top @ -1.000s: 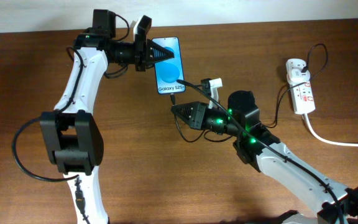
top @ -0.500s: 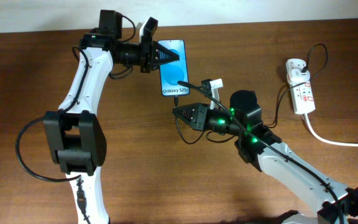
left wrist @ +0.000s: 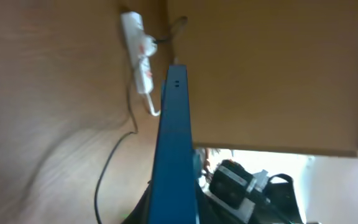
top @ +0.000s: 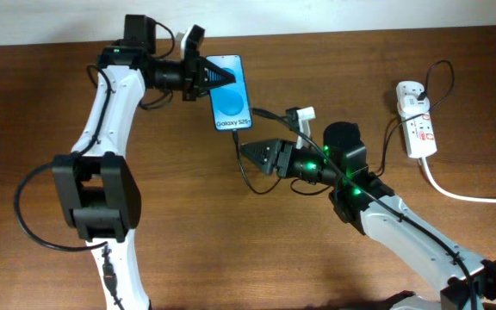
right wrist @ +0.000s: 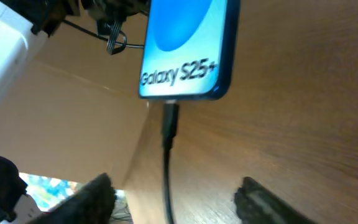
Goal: Plug charger to phone and switch on socket
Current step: 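Lower the phone onto the table and open the left gripper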
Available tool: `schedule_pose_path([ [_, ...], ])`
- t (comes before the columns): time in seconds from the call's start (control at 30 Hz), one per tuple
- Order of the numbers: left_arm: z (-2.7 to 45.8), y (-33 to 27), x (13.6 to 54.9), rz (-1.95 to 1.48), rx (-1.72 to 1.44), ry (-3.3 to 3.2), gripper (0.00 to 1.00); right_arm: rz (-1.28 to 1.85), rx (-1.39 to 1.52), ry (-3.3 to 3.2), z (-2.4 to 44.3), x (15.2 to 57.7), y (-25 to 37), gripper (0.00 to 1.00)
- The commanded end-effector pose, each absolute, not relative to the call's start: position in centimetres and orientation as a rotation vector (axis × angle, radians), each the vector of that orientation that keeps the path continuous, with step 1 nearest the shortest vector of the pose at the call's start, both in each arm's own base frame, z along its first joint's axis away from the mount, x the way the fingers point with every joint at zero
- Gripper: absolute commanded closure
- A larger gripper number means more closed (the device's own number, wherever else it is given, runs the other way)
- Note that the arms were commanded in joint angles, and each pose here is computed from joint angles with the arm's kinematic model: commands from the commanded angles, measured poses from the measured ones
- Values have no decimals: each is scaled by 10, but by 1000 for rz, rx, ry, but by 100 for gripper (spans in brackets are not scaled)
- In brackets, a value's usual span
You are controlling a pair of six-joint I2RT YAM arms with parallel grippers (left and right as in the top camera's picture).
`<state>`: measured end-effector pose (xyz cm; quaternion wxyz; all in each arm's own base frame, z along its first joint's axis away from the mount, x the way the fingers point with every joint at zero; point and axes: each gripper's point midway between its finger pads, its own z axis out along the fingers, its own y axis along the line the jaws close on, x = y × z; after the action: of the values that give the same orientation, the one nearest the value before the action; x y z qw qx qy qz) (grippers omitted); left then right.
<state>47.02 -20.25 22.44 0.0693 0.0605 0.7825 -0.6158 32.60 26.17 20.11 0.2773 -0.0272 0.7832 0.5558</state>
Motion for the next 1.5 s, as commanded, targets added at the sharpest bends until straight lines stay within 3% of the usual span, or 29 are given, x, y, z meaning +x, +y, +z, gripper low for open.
schedule_pose_path([
  [0.0,204,-191,482,-1645,98,2466,100,1463,-87,2084,203,331,260,23],
  [0.17,132,-140,486,-1007,-144,2802,100,1383,-37,2144,186,335,253,21],
  [0.43,49,-131,474,-868,-189,3014,100,1304,-13,2231,165,332,246,20],
  [0.63,23,-135,468,-827,-188,3074,99,1295,-5,2234,164,333,245,20],
  [0.8,17,-128,467,-747,-194,3100,77,1295,-5,2234,164,333,245,20],
  [1.2,4,-95,464,-420,-208,3153,58,1295,-5,2234,164,333,245,20],
  [1.47,-1,-72,464,-206,-210,3159,51,1291,-3,2233,164,333,245,20],
])
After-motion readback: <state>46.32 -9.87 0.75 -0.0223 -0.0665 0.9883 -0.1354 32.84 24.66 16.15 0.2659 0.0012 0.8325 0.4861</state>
